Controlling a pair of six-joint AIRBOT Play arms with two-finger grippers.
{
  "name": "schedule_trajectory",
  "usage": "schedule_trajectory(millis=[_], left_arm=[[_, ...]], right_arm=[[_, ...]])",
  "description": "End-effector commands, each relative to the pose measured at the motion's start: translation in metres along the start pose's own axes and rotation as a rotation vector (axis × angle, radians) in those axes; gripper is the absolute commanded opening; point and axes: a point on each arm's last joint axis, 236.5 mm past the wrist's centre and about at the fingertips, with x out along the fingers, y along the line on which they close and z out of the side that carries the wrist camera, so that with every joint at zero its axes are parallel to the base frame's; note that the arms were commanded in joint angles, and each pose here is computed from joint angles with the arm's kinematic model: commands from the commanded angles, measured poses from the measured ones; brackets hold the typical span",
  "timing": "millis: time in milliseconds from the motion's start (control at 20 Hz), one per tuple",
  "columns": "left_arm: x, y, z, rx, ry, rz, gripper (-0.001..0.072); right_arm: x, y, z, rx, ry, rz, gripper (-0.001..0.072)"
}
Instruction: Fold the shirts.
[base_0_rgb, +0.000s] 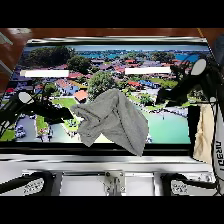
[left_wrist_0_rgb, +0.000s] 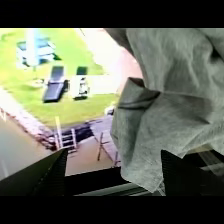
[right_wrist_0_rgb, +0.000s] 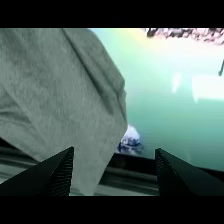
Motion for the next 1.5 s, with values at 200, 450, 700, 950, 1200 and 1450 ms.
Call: schedule_trajectory(millis=[200,450,700,950,1200,1450], left_arm=[[0.061,-0.055,-0.043,0.110,0.079,-0.078,0.0703],[0.081,-0.041,-0.050,0.066,0.141,-0.059,0.0346],[0.077,-0.043,-0.046,0.100,0.125,-0.064,0.0044],[0.062,-0.056,-0.034,0.134,0.075,-0.081,0.0043],[0.050,-0.066,-0.025,0.172,0.033,-0.093,0.0043],[-0.006,-0.090,-0.009,0.307,-0.132,-0.104,0.0041]], right_arm=[[0.075,-0.014,-0.091,0.163,0.203,0.124,0.0621],[0.097,-0.011,-0.129,0.150,0.304,0.160,0.0629],[0.129,0.021,-0.150,0.186,0.317,0.285,0.0628],[0.163,0.041,-0.168,0.122,0.317,0.207,0.0628],[0.174,0.050,-0.156,0.187,0.255,0.186,0.0145],[0.111,0.092,-0.112,-0.039,0.074,0.301,0.0064]])
